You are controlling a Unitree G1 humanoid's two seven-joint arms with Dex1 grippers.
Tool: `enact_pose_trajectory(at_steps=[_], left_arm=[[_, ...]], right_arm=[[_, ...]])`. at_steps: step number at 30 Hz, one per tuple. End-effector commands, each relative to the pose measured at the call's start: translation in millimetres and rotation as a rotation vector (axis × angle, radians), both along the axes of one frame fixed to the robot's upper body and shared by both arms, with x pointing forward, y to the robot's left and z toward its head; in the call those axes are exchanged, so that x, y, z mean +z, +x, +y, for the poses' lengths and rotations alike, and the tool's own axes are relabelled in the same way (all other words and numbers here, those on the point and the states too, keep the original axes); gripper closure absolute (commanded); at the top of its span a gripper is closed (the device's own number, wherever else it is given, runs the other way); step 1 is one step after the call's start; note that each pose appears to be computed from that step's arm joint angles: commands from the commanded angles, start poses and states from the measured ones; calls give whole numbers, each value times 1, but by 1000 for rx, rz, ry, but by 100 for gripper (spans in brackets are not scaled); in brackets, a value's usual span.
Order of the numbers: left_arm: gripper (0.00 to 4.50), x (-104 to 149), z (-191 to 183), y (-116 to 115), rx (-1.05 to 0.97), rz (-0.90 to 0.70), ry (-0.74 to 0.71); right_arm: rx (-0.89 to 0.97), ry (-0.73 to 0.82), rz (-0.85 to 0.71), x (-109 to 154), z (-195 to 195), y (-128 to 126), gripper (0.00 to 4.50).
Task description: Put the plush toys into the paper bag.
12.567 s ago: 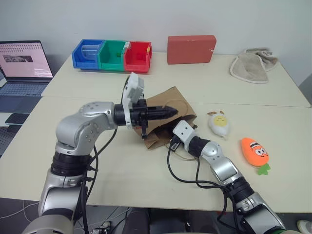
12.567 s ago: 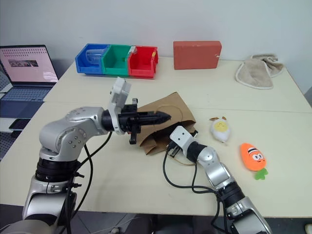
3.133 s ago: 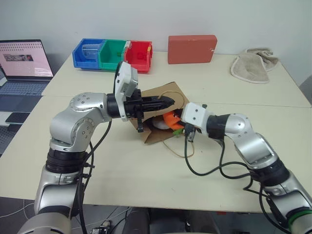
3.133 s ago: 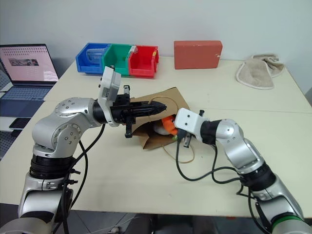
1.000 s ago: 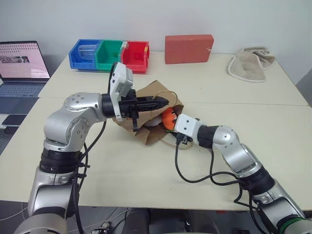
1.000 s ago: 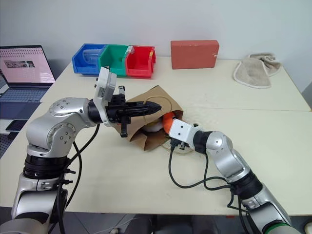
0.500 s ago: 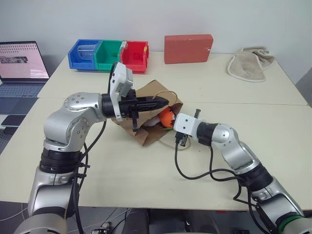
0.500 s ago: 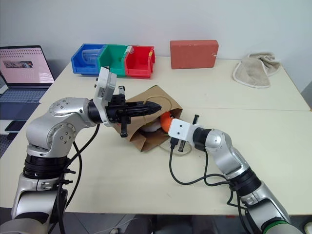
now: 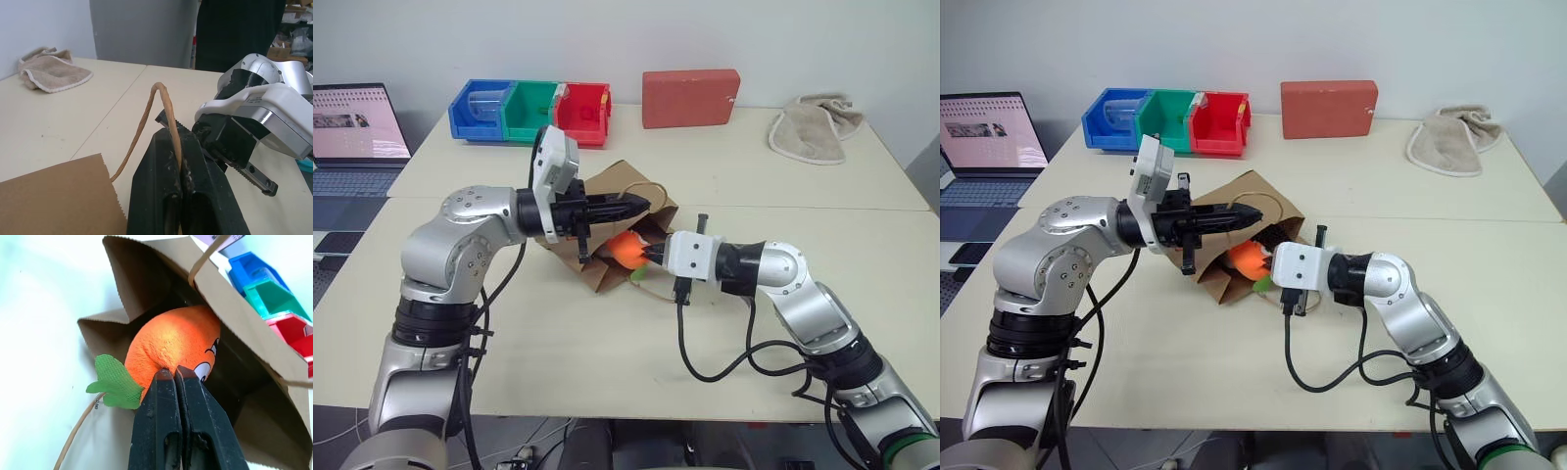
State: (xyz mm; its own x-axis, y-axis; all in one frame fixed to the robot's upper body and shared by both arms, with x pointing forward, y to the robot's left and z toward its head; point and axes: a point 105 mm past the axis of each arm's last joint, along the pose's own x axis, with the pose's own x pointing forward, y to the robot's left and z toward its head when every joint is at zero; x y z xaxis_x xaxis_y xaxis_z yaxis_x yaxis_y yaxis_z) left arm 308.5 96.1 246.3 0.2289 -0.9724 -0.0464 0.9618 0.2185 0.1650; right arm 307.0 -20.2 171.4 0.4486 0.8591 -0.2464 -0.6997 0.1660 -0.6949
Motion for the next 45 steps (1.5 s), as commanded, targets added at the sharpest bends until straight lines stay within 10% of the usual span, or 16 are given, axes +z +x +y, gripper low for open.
enact_pose_trajectory(at_steps=[1, 29, 40, 45], left_arm=[[450, 13, 1, -6, -16, -55, -2], [450, 15, 2, -9, -22, -42, -6], [450, 12, 0, -7, -15, -39, -10], [450, 12, -1, -6, -11, -40, -10]], right_arm=[[-45, 34, -49, 10, 6, 10, 448], [-341, 144, 20, -16, 3, 57, 448], [-271, 43, -31, -3, -11, 49, 101], [-188, 45, -10, 10, -17, 35, 101]])
